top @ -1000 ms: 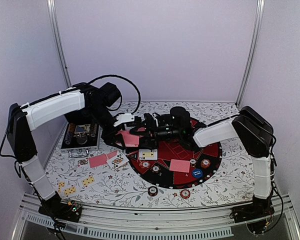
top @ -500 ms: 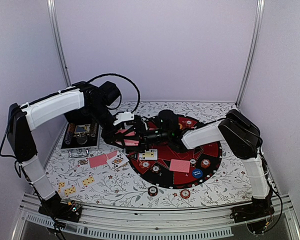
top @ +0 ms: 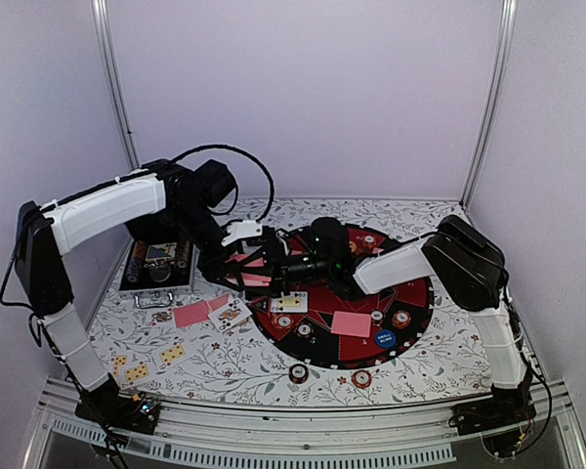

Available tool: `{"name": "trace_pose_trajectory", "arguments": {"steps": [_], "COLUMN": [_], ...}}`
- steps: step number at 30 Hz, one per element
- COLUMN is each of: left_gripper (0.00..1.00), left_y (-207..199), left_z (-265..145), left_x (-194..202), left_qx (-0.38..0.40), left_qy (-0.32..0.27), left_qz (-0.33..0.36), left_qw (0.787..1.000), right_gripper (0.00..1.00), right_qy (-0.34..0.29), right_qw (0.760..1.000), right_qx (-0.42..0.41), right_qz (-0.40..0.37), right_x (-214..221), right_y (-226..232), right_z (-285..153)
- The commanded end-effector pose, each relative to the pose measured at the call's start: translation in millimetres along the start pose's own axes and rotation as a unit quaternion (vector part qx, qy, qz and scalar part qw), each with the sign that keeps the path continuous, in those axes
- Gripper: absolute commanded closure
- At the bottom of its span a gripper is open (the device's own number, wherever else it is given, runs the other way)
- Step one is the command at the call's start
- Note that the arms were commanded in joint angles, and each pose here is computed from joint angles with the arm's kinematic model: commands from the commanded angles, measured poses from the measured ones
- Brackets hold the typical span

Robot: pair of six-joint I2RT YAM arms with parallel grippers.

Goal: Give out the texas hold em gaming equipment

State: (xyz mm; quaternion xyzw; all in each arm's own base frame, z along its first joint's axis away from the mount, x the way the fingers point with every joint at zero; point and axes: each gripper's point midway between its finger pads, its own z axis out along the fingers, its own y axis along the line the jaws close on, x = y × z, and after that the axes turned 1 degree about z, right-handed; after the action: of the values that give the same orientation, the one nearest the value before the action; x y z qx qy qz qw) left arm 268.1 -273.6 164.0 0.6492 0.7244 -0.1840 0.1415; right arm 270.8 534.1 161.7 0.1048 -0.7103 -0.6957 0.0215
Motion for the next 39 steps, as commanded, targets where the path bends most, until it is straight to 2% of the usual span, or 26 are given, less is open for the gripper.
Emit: {"name": "trace_pose_trajectory", "arguments": {"steps": [1, 11, 18, 23, 29, 39], "left_gripper": [0.69, 0.69, 0.69, 0.69, 0.69, 0.69], "left_y": [1.4, 1.3, 1.3, 1.2, 1.3, 0.5], "left_z": [-9.9, -9.4, -8.4, -8.4, -8.0, -6.8], "left_x": [-12.5, -12.2, -10.6, -10.3, -10.0, -9.2], "left_qx": [-0.005, -0.004, -0.003, -0.003, -0.003, -0.001], "left_qy": [-0.023, -0.023, -0.021, -0.022, -0.022, -0.02], "left_qz": [0.007, 0.007, 0.006, 0.005, 0.004, 0.004], "left_qw": [1.0, 1.0, 1.0, 1.0, 1.0, 1.0], "right_gripper": [0.4, 0.46, 0.6, 0.64, 0.85, 0.85], "right_qy": [-0.022, -0.053, -0.056, -0.062, -0.058, -0.064], "right_qw": [0.999, 0.998, 0.998, 0.998, 0.998, 0.998], "right_qx": [0.028, 0.036, 0.03, 0.028, 0.025, 0.025], "right_qz": [0.03, 0.017, 0.006, -0.003, -0.008, -0.011], "right_x": [-0.9, -7.6, -5.1, -3.3, -1.9, -5.8], "right_y": [-26.7, -17.2, -3.2, 9.3, 18.3, 24.5], "right_z": [-20.8, -51.5, -61.3, -71.3, -75.6, -101.3]}}
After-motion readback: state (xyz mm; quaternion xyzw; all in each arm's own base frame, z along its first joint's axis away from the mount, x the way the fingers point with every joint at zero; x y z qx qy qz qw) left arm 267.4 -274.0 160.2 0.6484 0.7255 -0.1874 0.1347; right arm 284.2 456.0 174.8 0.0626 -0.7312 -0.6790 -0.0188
